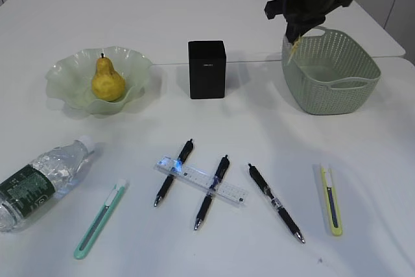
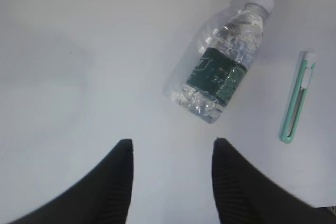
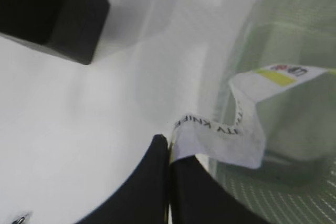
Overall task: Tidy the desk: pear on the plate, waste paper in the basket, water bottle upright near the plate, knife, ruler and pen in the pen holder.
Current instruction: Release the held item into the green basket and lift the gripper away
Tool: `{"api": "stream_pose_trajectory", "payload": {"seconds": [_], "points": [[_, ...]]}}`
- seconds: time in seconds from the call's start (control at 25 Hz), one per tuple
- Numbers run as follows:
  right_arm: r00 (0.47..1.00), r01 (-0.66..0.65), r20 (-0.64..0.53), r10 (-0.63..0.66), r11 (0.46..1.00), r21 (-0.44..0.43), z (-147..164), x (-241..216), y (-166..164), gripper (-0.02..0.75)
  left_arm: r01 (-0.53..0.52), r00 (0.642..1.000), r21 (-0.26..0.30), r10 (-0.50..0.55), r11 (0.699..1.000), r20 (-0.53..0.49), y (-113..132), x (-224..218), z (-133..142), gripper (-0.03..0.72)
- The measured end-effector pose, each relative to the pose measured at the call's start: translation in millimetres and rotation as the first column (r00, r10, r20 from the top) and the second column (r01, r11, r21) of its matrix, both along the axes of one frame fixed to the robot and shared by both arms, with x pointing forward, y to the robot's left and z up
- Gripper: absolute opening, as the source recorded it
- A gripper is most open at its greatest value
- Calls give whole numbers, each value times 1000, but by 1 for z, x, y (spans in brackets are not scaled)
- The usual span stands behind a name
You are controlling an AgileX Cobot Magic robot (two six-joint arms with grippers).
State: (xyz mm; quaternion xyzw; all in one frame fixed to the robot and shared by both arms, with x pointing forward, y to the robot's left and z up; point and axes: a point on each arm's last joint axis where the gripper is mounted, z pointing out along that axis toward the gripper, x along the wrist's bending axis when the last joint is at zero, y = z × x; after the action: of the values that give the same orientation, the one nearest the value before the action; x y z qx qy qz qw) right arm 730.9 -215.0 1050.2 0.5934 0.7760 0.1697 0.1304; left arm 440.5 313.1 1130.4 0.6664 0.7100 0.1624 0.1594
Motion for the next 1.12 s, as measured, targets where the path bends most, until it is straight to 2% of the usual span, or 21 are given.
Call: {"api": "stream_pose_trajectory", "payload": {"seconds": [0.44, 0.64, 0.92, 1.12], "points": [[958, 286, 9, -286, 958, 34, 1, 9, -66, 15, 0, 1000, 0, 0, 1000, 0, 0, 0, 0, 347], [945, 327, 28, -327, 945, 19, -6, 14, -86, 15, 0, 1000, -4, 0, 1000, 0, 0, 0, 0, 347], [944, 327, -38, -327, 945, -11, -44, 23, -86, 15, 1, 1000, -11, -1, 1000, -10, -1, -1, 0, 347], [945, 327, -28, -327, 945, -8, -51, 27, -86, 40, 1, 999, -14, -2, 1000, -35, -1, -3, -1, 347]]}}
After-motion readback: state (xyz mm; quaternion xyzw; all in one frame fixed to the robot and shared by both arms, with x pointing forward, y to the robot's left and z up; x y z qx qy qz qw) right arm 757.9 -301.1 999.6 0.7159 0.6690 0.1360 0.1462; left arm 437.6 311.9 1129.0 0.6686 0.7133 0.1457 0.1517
